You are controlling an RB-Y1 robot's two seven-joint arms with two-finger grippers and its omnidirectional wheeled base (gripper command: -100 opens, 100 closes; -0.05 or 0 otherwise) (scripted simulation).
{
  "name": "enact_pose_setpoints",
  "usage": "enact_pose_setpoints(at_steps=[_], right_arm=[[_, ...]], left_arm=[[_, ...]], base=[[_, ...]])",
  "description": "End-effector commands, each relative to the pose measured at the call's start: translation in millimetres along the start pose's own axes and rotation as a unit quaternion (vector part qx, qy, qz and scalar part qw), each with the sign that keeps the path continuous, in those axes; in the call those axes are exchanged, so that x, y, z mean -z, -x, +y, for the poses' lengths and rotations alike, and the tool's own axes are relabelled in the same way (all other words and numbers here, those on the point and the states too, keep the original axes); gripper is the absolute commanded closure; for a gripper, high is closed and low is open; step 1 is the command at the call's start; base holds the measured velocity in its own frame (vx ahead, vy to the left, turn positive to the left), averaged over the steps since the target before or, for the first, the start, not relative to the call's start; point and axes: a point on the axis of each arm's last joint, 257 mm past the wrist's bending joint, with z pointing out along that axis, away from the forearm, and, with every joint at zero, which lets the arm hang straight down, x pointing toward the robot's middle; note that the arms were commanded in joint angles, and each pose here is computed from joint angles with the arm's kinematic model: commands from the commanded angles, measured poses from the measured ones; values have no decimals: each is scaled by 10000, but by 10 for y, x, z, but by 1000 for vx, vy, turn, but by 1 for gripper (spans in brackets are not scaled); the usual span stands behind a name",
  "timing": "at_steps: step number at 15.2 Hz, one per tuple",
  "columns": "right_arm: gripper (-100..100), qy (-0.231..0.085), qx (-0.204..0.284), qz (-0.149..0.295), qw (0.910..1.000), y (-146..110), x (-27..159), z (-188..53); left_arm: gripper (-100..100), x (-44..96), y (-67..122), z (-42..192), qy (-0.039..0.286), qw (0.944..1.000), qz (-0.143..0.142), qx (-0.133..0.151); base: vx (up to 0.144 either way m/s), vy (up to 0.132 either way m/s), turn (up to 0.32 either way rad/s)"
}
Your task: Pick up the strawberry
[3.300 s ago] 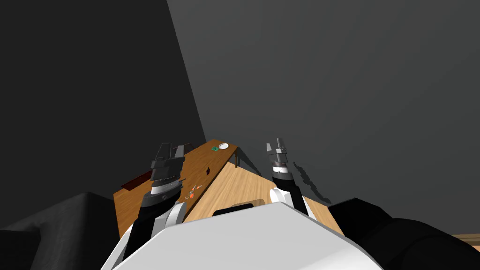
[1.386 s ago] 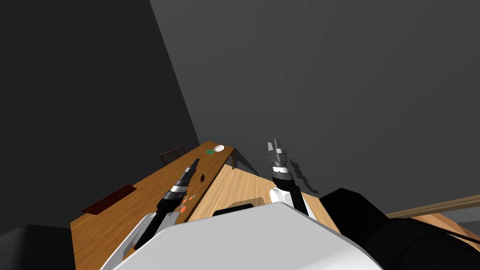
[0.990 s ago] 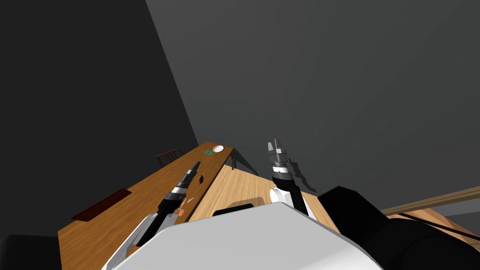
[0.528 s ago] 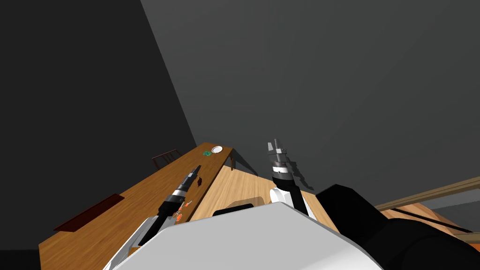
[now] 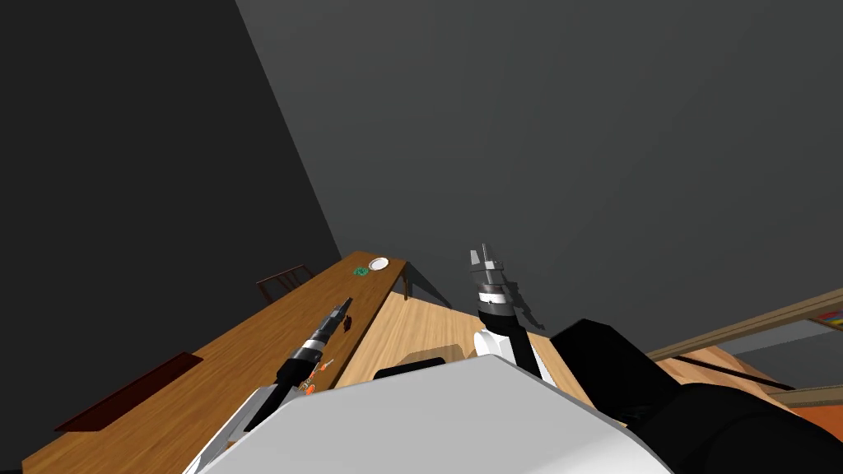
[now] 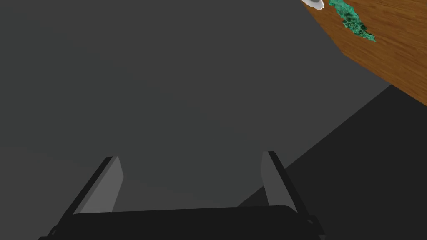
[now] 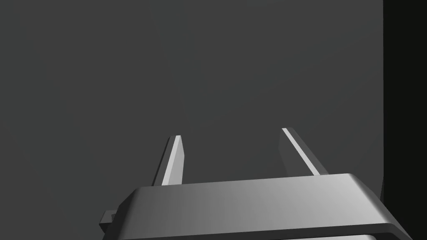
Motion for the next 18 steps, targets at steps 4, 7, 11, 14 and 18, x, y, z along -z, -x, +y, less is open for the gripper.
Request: enact_pose_setpoints(at_steps=[4,7,11,14,18], right_arm=[[0,0,0,0,10000,0,0,0],[0,0,0,0,10000,0,0,0],[0,0,0,0,10000,0,0,0],[0,0,0,0,10000,0,0,0],[0,0,0,0,10000,0,0,0]], left_arm=[[-100,124,-225,398,424,9983,329,-211],[-100,179,-306,537,570,9970,444,-273],[-100,279,-439,764,808,9939,643,-389],[-100,378,-554,955,1013,9903,820,-487],[-100,474,-653,1114,1189,9865,977,-564]], base=[[27,10,-55],[25,9,-46],[20,10,-49],[21,7,-41],[19,9,-45]])
